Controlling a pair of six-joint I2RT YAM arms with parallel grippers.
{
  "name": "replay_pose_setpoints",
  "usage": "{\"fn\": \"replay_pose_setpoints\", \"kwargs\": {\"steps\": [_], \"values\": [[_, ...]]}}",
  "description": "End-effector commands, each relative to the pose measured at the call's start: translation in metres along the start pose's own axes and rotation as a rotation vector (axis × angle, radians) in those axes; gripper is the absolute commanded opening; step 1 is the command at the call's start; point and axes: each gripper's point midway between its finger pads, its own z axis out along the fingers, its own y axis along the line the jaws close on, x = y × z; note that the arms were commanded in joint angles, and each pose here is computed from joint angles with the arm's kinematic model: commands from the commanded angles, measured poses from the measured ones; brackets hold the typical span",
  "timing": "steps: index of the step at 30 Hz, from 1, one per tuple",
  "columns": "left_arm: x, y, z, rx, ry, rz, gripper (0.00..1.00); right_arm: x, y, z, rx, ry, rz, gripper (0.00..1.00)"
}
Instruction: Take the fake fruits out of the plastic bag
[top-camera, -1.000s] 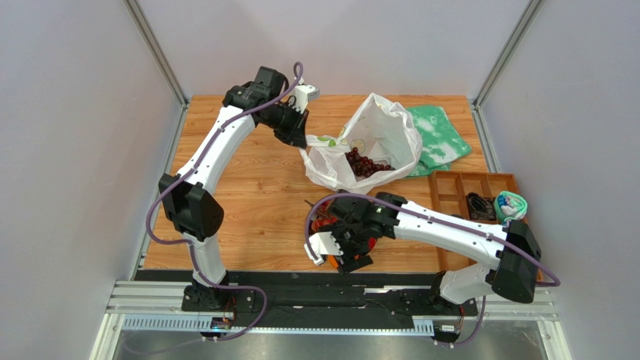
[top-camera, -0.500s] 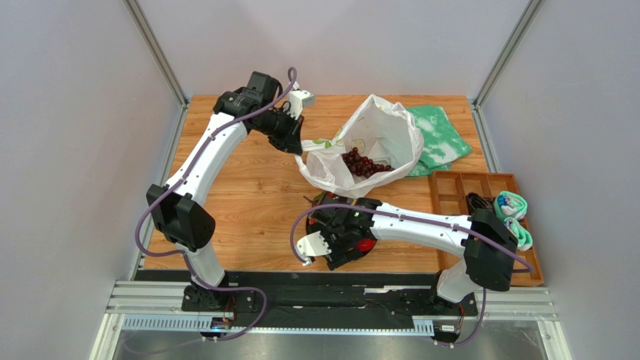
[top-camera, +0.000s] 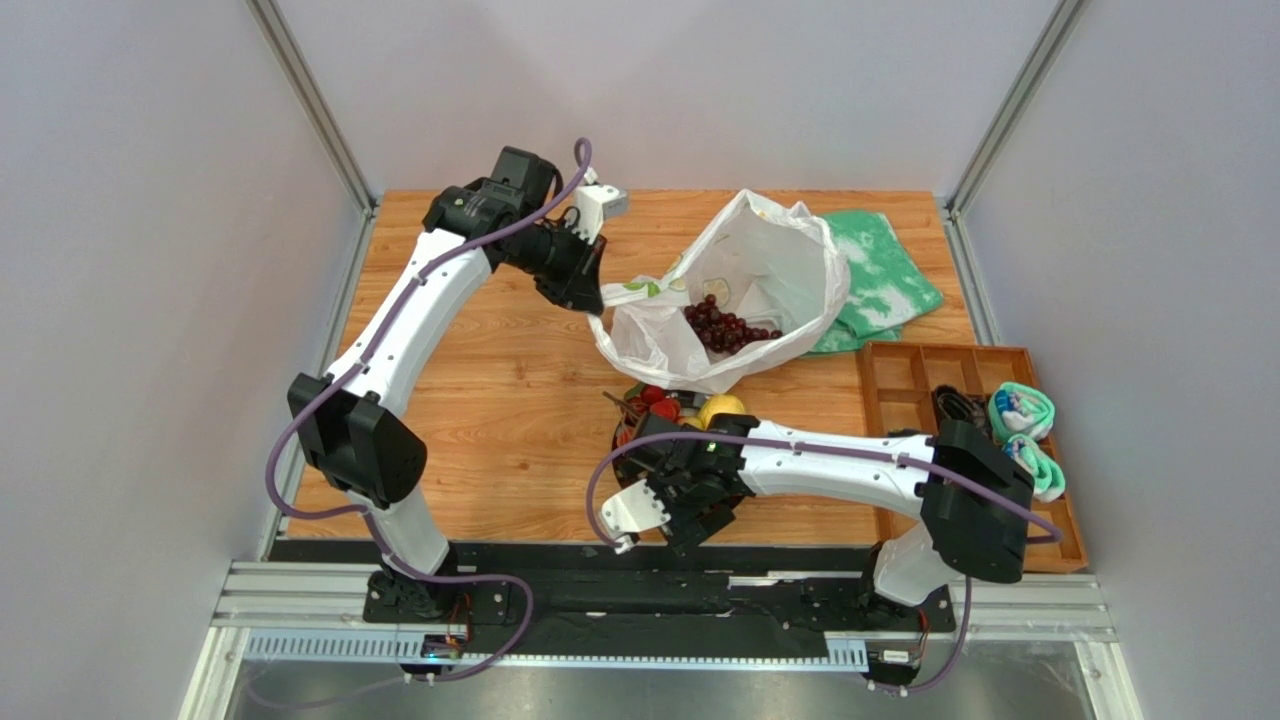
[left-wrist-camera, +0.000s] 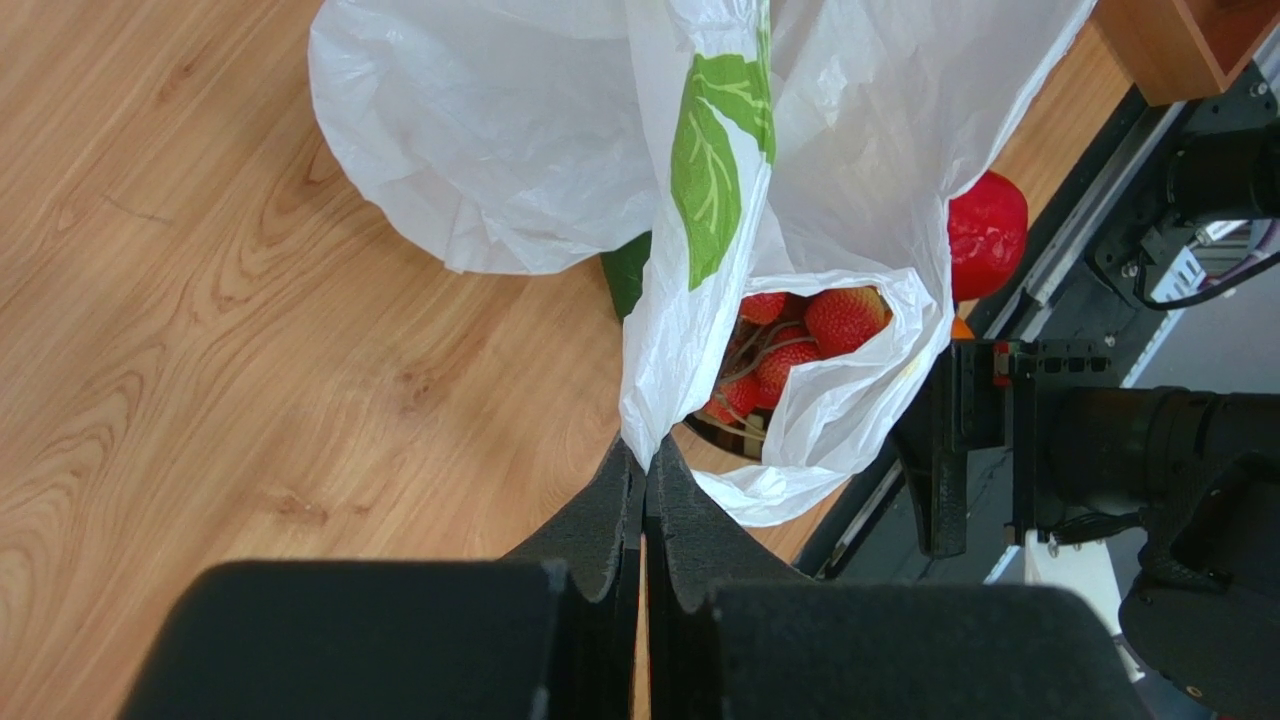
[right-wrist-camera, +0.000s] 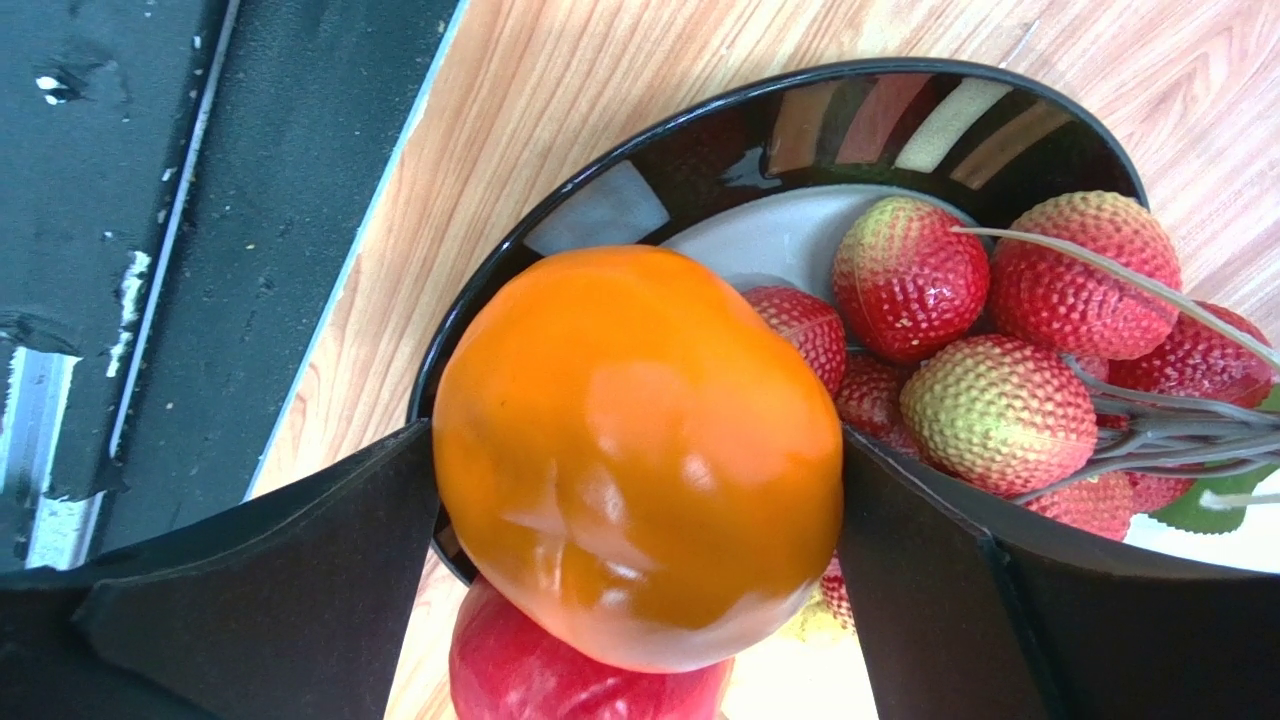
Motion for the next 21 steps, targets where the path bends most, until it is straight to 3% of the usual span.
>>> {"fn": "replay_pose_setpoints", "kwargs": {"steps": [1, 6, 9, 13, 15, 18, 20, 21], "values": [[-0.011, -0.011, -0.013, 0.027, -0.053, 0.044, 0.0, -0.017, -0.017, -0.035, 0.073, -0.063, 0.015, 1.0], [-0.022, -0.011, -0.014, 0.028, -0.071, 0.046, 0.0, -0.029, -0.015, -0.092, 0.071, -0.127, 0.027, 1.0], [-0.028, -0.013, -0.016, 0.033, -0.083, 0.045, 0.0, -0.036, -0.027, -0.145, 0.182, -0.216, 0.063, 1.0], [-0.028, -0.013, -0.015, 0.03, -0.087, 0.016, 0.0, -0.021, -0.066, -0.191, 0.392, -0.337, 0.255, 1.0], [-0.027, -0.015, -0.017, 0.035, -0.091, 0.004, 0.0, 0.012, -0.097, -0.198, 0.472, -0.337, 0.404, 0.98], [-0.027, -0.02, -0.021, 0.046, -0.099, -0.002, 0.0, 0.063, -0.142, -0.189, 0.529, -0.327, 0.635, 0.86], [-0.022, -0.023, -0.02, 0.059, -0.091, -0.018, 0.0, 0.096, -0.161, -0.187, 0.535, -0.332, 0.755, 0.73], [-0.02, -0.025, -0.022, 0.062, -0.094, -0.016, 0.0, 0.101, -0.17, -0.165, 0.465, -0.361, 0.826, 0.69]]}}
